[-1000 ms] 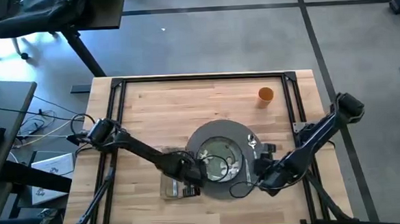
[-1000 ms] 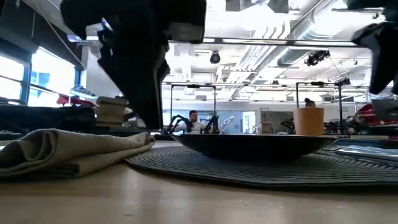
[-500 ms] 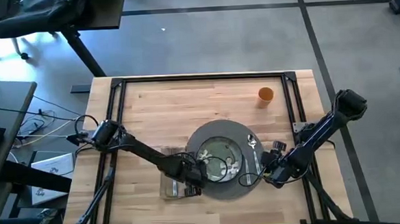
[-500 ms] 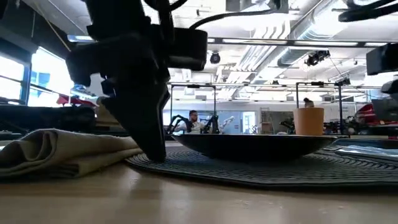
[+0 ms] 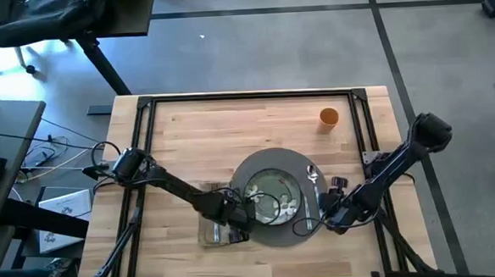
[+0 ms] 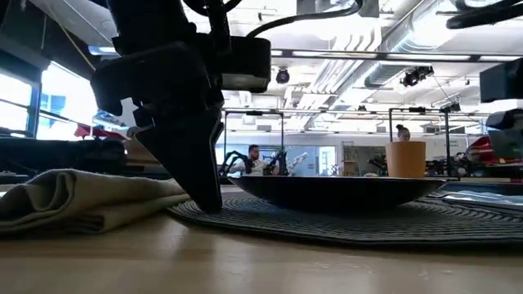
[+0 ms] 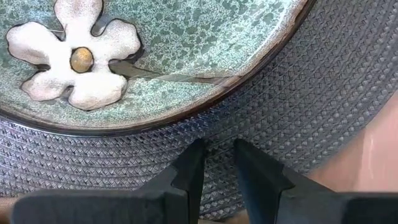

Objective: Set table place
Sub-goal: Adjust the gray placemat

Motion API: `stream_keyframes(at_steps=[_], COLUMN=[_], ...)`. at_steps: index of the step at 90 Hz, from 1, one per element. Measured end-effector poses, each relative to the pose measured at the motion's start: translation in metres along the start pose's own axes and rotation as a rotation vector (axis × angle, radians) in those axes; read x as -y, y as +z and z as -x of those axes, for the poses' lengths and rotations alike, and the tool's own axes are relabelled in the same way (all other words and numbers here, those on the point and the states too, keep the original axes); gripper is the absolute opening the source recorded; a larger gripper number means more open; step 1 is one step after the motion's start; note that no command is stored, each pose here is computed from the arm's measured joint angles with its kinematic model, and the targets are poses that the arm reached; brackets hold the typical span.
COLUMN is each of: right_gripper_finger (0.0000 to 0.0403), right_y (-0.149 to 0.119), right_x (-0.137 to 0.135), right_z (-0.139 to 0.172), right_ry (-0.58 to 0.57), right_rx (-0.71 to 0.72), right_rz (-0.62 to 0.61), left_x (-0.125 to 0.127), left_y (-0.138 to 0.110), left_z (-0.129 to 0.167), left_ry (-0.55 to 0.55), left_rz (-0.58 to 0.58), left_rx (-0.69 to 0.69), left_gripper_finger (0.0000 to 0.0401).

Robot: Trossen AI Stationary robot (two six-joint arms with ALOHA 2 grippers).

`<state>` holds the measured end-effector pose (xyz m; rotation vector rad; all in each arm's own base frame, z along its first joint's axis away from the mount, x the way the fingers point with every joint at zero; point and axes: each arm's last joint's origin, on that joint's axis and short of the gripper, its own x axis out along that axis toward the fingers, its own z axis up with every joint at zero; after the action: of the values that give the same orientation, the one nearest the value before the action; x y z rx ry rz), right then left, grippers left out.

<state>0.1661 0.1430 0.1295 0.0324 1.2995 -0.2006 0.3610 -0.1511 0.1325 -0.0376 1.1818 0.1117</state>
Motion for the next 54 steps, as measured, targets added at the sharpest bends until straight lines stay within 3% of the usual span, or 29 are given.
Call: stream_keyframes(at_steps=[54], right_gripper_finger=[0.0153], right_y=[0.001], right_x=[-0.023], right_z=[0.008], right_ry=[0.164], right_rx=[-0.065], right_rz=[-0.048], left_x=[0.010], left_y=[-0.005], left_z=[0.002], left_ry=[-0.049], left_rz=[0.028], left_rx=[-0.021], left_gripper_finger=[0.0074])
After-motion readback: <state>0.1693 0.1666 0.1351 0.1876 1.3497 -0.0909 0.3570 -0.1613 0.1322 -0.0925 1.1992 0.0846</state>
